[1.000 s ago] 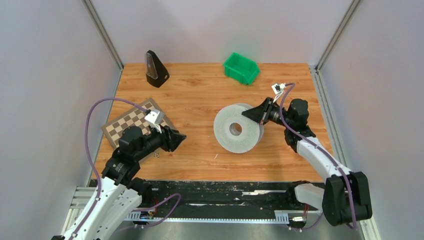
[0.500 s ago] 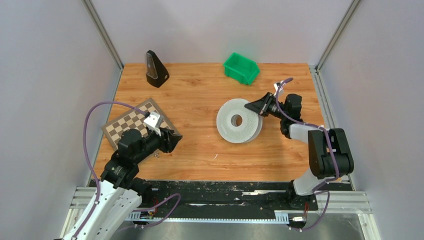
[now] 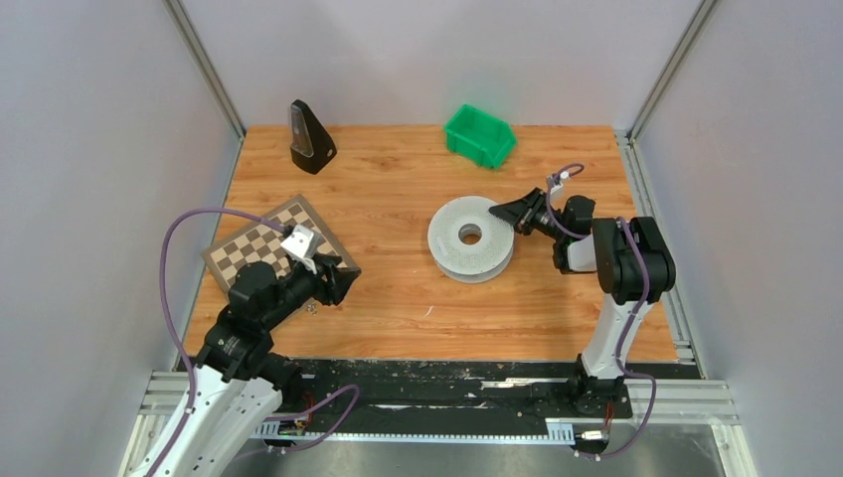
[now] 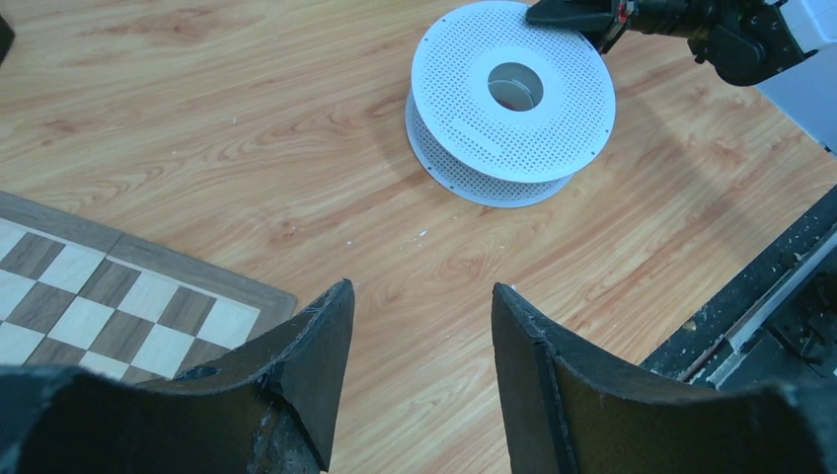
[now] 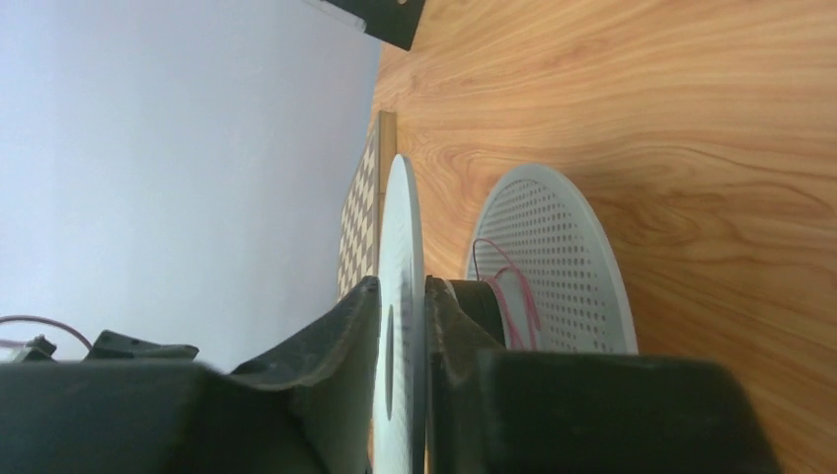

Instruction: Wrap the cables

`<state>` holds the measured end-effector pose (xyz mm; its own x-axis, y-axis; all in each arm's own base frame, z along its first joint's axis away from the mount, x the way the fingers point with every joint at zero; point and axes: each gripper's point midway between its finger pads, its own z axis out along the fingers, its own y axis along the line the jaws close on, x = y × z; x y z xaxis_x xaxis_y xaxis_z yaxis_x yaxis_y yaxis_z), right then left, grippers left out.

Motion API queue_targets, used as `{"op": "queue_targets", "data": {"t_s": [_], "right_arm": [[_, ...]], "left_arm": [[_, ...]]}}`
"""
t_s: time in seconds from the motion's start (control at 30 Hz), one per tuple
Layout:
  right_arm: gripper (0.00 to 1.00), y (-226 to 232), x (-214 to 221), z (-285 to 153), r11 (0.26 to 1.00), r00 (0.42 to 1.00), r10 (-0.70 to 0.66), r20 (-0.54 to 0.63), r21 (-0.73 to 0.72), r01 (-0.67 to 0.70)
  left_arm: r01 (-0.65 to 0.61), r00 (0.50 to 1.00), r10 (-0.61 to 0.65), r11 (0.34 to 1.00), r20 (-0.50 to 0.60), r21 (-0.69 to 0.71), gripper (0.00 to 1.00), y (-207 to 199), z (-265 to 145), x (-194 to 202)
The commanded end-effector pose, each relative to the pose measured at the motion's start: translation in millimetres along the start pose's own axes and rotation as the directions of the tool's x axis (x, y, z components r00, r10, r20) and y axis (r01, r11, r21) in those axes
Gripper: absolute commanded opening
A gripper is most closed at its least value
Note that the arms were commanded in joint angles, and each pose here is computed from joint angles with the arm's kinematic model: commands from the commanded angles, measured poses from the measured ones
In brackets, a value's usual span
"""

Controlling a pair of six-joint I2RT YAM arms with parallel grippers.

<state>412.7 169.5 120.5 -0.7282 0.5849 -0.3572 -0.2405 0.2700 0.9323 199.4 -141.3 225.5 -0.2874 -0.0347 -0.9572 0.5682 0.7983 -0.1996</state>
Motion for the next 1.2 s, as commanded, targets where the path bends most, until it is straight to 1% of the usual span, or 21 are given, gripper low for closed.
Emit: {"op": "queue_targets", "data": {"t_s": [0.0,0.1,0.17,0.2,0.33,0.47,0.57,0.7,0.73,0.77,0.83,0.9,0.97,1.03,1.07,1.1,1.13,1.17], "right_arm": [[0.29,5,-8,-6,0.998,0.999,-0.048,0.022,-0.045,0.049],[0.44,-6,-6,-6,0.999,0.998,-0.053,0.015,0.009,0.053],[0.49,-10,-7,-6,0.998,0.998,-0.057,0.009,0.037,0.057],[0.53,-17,-16,-11,0.996,0.998,-0.059,0.027,0.062,0.057],[0.68,-32,-25,-16,0.990,0.997,-0.075,0.025,0.124,0.071],[0.81,-30,-38,-25,0.989,0.995,-0.085,0.042,0.128,0.079],[0.85,-25,-50,-32,0.985,0.992,-0.116,0.053,0.138,0.107],[0.86,-9,-67,-45,0.960,0.981,-0.187,0.057,0.224,0.170],[0.87,4,-75,-48,0.945,0.967,-0.247,0.067,0.238,0.225],[0.87,11,-78,-52,0.929,0.959,-0.276,0.065,0.274,0.249],[0.92,30,-78,-63,0.886,0.933,-0.356,0.049,0.334,0.321],[0.99,51,-70,-73,0.818,0.882,-0.472,0.015,0.380,0.431],[1.00,77,-58,-85,0.747,0.822,-0.569,-0.014,0.409,0.524],[1.00,96,-42,-97,0.674,0.771,-0.634,-0.053,0.450,0.586],[1.00,103,-39,-108,0.629,0.750,-0.660,-0.046,0.512,0.585],[1.00,111,-34,-118,0.606,0.737,-0.675,-0.033,0.546,0.578],[1.00,120,-28,-127,0.600,0.732,-0.681,-0.016,0.562,0.570],[1.00,129,-21,-136,0.609,0.733,-0.680,0.007,0.563,0.559]], "left_arm": [[-0.035,0.999,0.035,0.999,0.036,-0.005,0.62,2,1,-6],[-0.031,0.999,0.031,1.000,0.014,-0.003,0.62,3,4,-3],[-0.029,1.000,0.029,1.000,-0.005,-0.001,0.62,3,6,-1],[-0.029,1.000,0.029,1.000,-0.011,-0.002,0.62,3,6,-1],[-0.041,0.999,0.040,0.999,-0.015,-0.026,0.63,8,6,2],[-0.052,0.999,0.052,0.998,-0.007,-0.036,0.63,10,5,0],[-0.054,0.999,0.054,0.998,-0.009,-0.043,0.64,11,5,1],[-0.056,0.998,0.055,0.997,-0.011,-0.053,0.64,13,5,2],[-0.054,0.999,0.054,0.997,-0.011,-0.055,0.64,13,5,1],[-0.053,0.999,0.052,0.997,-0.012,-0.054,0.65,13,4,1],[-0.050,0.999,0.049,0.998,-0.010,-0.047,0.66,11,4,1],[-0.048,0.999,0.048,0.998,-0.002,-0.035,0.70,9,3,-1],[-0.051,0.999,0.051,0.998,0.010,-0.031,0.74,8,1,-4],[-0.051,0.998,0.052,0.998,0.019,-0.029,0.78,7,0,-5],[-0.051,0.998,0.051,0.998,0.021,-0.026,0.81,6,-1,-5],[-0.051,0.998,0.052,0.998,0.027,-0.021,0.83,5,-2,-7],[-0.052,0.998,0.052,0.999,0.029,-0.016,0.89,4,-2,-7],[-0.053,0.998,0.054,0.998,0.034,-0.014,0.95,3,-3,-8]]}}
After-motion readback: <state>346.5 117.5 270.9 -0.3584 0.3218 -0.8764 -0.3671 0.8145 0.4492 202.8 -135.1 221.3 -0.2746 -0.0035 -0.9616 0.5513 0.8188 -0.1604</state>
